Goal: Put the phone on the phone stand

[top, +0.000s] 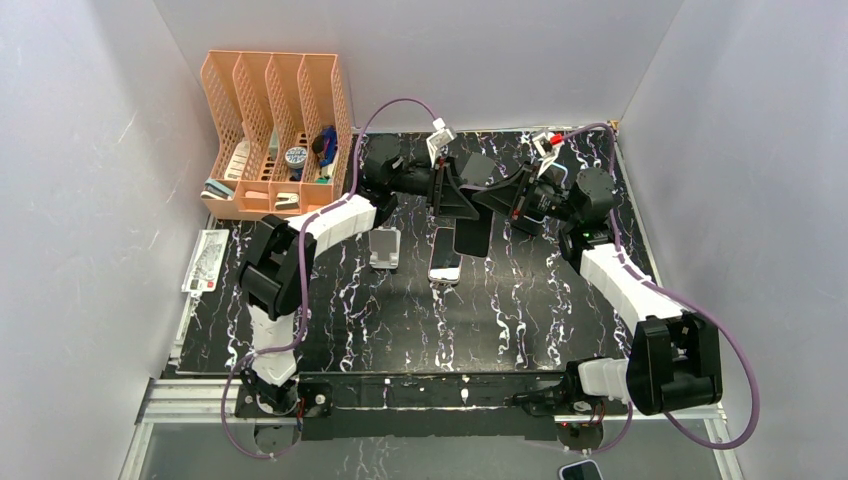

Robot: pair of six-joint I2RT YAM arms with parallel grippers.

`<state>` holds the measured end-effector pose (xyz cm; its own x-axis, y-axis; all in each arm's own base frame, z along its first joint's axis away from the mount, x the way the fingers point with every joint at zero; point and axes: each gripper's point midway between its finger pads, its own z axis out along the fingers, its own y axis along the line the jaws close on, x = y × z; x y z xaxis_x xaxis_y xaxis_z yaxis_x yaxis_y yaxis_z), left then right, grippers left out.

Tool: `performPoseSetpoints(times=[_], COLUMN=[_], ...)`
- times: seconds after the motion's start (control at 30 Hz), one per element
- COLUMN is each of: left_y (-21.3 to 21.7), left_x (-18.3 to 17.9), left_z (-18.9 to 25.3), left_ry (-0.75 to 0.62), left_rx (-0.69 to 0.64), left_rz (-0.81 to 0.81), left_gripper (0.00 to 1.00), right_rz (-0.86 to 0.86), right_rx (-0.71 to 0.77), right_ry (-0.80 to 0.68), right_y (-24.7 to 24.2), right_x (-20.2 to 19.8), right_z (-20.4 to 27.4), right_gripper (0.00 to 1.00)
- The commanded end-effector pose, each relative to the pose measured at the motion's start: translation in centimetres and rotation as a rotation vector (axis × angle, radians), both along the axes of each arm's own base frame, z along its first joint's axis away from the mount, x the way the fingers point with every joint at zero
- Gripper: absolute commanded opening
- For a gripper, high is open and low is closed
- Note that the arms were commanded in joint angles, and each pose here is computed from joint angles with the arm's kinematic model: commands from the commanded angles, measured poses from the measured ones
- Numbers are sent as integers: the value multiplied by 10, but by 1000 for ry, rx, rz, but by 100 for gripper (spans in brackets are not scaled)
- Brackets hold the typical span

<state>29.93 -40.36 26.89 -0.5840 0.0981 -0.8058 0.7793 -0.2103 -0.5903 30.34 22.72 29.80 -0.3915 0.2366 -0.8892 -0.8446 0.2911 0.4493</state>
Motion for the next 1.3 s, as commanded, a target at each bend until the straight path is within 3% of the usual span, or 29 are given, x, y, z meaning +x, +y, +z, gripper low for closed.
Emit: performPoseSetpoints(times=[0.0, 0.17, 0.23, 0.27, 0.33, 0.4, 0.47, 0.7, 0.73, 0.8, 0.83, 1.13, 1.27], left_y=[7, 11, 12, 12, 12, 11, 8, -1, -1, 0, 0, -2, -2], left_x=[8, 10, 9, 8, 7, 6, 2, -9, -10, -11, -11, -10, -9], left_z=[-12, -25, -27, -28, -29, -29, -31, -29, -28, -24, -23, -19, -18], left_ry=[8, 20, 21, 21, 17, 16, 17, 14, 9, -3, -8, -10, -13], left_rx=[9, 24, 25, 26, 24, 21, 19, -10, -14, -23, -25, -35, -39], left_rz=[33, 51, 55, 55, 56, 51, 38, 4, 2, -1, -1, -3, -4], left_gripper=[55, 55, 51, 45, 17, 6, 1, 0, 0, 0, 0, 0, 0], right_rz=[-21, -35, -41, -46, -48, -42, -34, 0, 12, 28, 33, 68, 85], right_rx=[27, 33, 35, 36, 43, 55, 64, 63, 60, 53, 51, 47, 40], right_ry=[-136, -130, -132, -132, -131, -128, -123, -115, -110, -100, -97, -79, -68], right_y=[-2, -3, -3, -4, -4, -3, -2, 1, 2, 3, 4, 8, 10], right_x=[-4, -2, -1, 0, 1, 1, 2, 1, 0, 0, 1, 3, 2], right_z=[37, 36, 36, 36, 36, 36, 36, 33, 31, 28, 27, 22, 18], right_gripper=[1, 1, 1, 1, 1, 1, 1, 1, 9, 42, 48, 48, 40])
